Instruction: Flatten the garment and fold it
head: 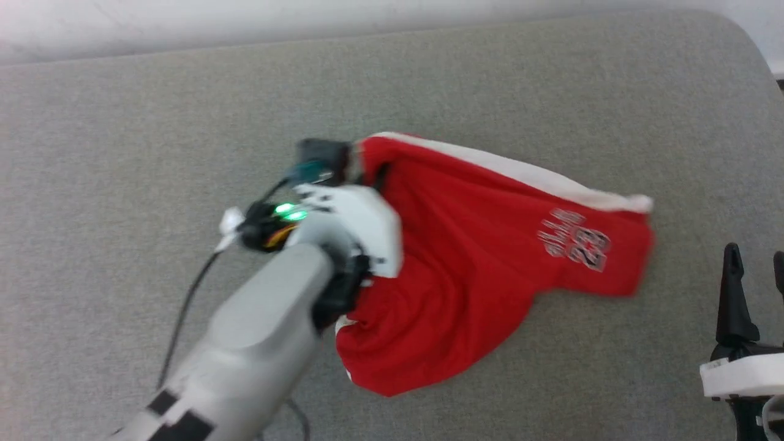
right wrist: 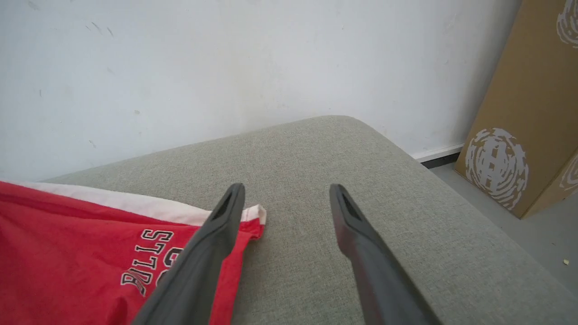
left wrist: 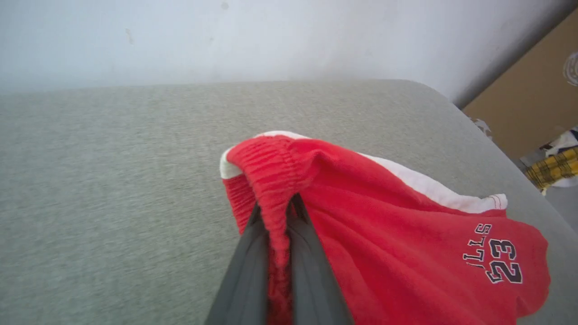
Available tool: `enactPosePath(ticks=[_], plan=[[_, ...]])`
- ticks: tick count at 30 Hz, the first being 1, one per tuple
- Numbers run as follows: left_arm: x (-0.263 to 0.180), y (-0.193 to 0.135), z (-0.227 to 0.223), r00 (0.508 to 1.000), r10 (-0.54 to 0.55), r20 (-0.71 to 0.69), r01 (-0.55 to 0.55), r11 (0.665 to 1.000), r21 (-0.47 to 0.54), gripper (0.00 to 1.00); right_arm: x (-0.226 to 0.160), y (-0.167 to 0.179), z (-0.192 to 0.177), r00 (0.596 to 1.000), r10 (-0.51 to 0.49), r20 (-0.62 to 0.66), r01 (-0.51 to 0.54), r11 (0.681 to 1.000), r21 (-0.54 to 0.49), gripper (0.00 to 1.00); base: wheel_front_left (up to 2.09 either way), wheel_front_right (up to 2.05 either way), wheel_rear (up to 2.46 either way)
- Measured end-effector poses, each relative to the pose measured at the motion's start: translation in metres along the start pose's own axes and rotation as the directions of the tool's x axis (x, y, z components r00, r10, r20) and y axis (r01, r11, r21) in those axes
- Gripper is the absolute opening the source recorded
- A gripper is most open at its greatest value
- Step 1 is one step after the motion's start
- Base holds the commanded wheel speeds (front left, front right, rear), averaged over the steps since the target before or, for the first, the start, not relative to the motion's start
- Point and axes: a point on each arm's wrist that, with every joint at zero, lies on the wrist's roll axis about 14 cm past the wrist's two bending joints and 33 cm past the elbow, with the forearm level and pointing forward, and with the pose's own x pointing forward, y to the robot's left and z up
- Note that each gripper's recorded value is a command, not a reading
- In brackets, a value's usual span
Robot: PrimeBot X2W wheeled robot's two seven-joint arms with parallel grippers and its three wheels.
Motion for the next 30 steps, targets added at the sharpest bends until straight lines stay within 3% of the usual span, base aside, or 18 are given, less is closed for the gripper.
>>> enactPosePath(ticks=[4, 7, 12, 18, 23, 30], plan=[[-0.033, 0.061, -0.001, 0.986, 0.164, 0.035, -0.162, 0.985, -0.061, 0.0, -0.002, 0.002, 0.002, 1.0, 0.01, -0.001, -0.01, 1.0, 0.003, 1.0, 0.0, 0.0, 0.0], [-0.061, 0.086, -0.015, 0.971, 0.236, 0.02, -0.233, 0.967, -0.101, 0.0, -0.002, 0.004, 0.0, 1.0, 0.018, -0.015, -0.018, 1.0, 0.002, 1.0, 0.0, 0.0, 0.0], [-0.087, 0.085, -0.028, 0.967, 0.253, 0.01, -0.249, 0.957, -0.152, 0.0, 0.004, 0.019, -0.008, 0.996, 0.059, -0.065, -0.06, 0.998, -0.007, 1.0, 0.0, 0.0, 0.0], [-0.088, 0.079, -0.024, 0.969, 0.246, 0.032, -0.237, 0.957, -0.17, 0.0, 0.036, 0.068, -0.005, 0.976, 0.181, -0.124, -0.183, 0.983, 0.0, 1.0, 0.0, 0.0, 0.0], [-0.077, 0.08, -0.017, 0.972, 0.23, 0.046, -0.221, 0.965, -0.144, 0.0, 0.068, 0.099, -0.022, 0.916, 0.264, -0.303, -0.282, 0.959, -0.017, 1.0, 0.0, 0.0, 0.0], [-0.06, 0.081, -0.014, 0.976, 0.213, 0.053, -0.205, 0.97, -0.128, 0.0, 0.101, 0.117, -0.052, 0.819, 0.279, -0.501, -0.345, 0.938, -0.042, 1.0, 0.0, 0.0, 0.0]])
